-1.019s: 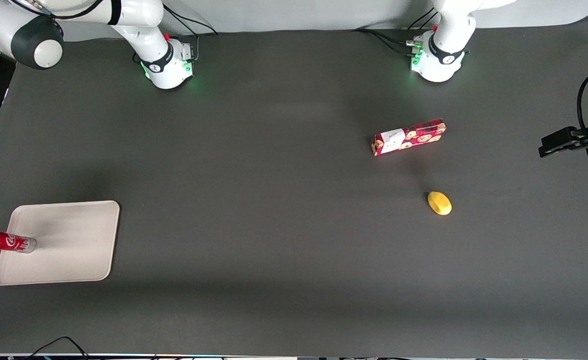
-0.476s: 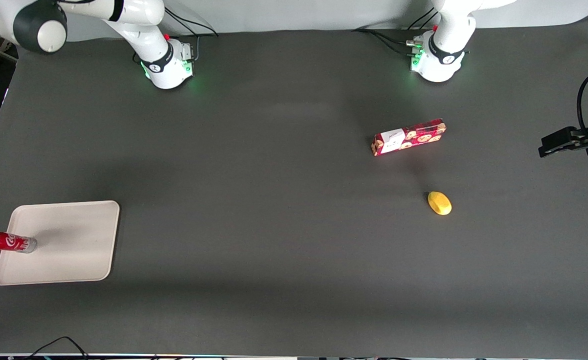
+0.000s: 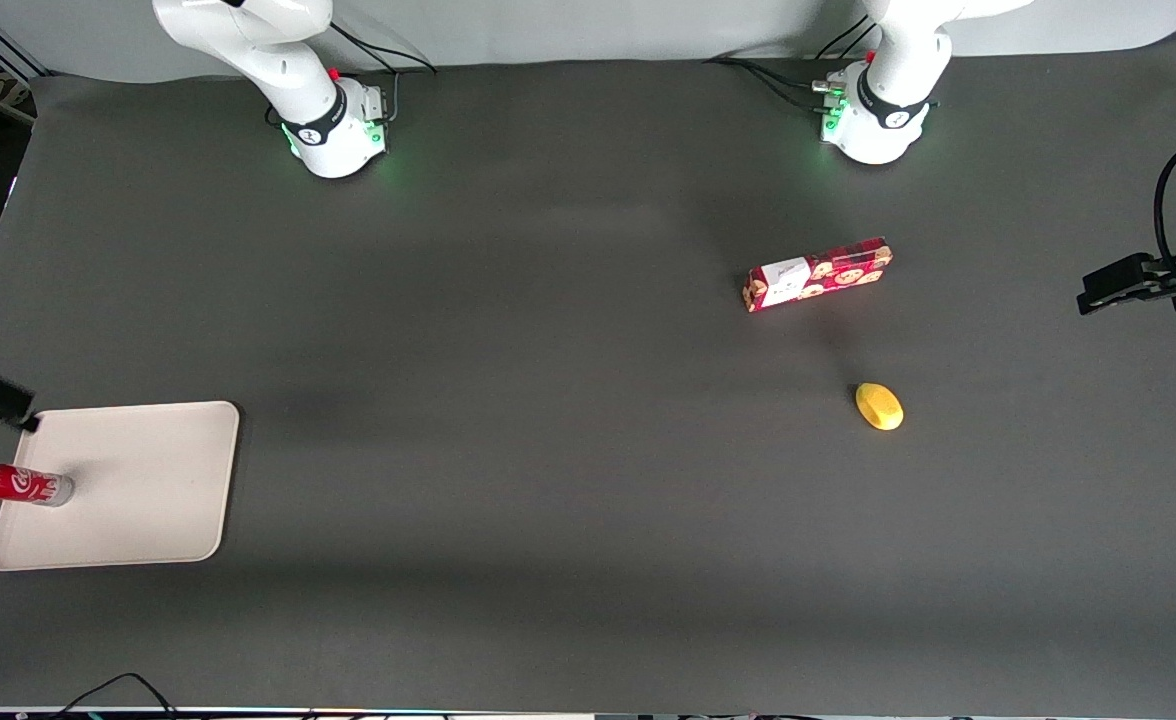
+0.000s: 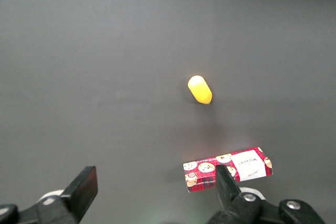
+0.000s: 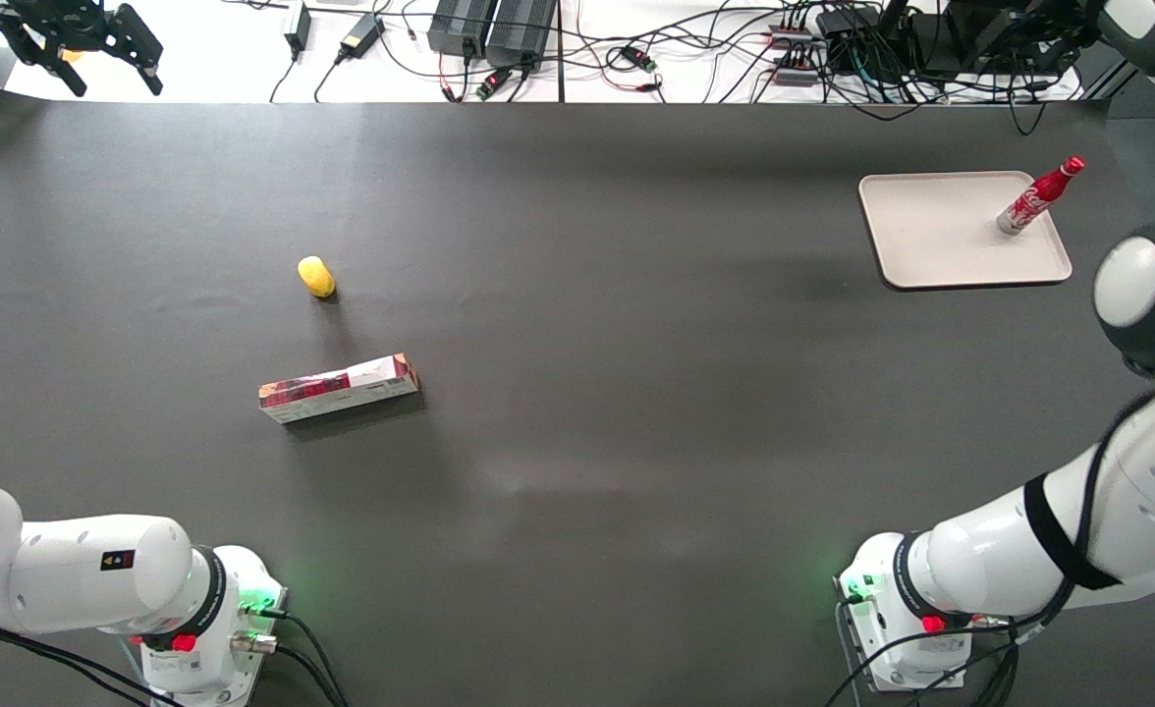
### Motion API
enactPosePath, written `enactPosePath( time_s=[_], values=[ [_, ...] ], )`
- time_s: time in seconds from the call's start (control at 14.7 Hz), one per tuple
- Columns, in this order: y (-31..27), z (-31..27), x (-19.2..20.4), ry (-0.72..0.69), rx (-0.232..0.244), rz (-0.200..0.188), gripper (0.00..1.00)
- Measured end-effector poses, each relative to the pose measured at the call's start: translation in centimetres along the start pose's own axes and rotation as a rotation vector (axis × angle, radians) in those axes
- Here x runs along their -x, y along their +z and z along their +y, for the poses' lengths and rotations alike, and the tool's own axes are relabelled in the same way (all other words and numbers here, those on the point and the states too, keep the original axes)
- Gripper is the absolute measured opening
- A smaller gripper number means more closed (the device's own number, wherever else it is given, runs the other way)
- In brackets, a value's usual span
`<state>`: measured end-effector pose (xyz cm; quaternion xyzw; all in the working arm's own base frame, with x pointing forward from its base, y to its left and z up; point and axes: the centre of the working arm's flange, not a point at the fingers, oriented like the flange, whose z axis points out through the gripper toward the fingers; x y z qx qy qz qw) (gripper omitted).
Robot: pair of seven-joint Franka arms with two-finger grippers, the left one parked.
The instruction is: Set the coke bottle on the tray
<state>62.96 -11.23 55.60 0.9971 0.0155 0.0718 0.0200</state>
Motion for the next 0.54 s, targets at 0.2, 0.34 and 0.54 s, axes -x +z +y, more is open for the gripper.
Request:
enactPosePath(
  time_s=[0.2, 0.34, 0.54],
  values=[
    [-2.6, -6.0, 3.9, -0.006, -0.072, -0.055, 1.00],
    [-3.3, -9.7, 5.9, 0.013, -0.096, -0.069, 1.00],
    [-3.8, -14.4, 7.7, 0.032, -0.104, -0.081, 1.00]
  ],
)
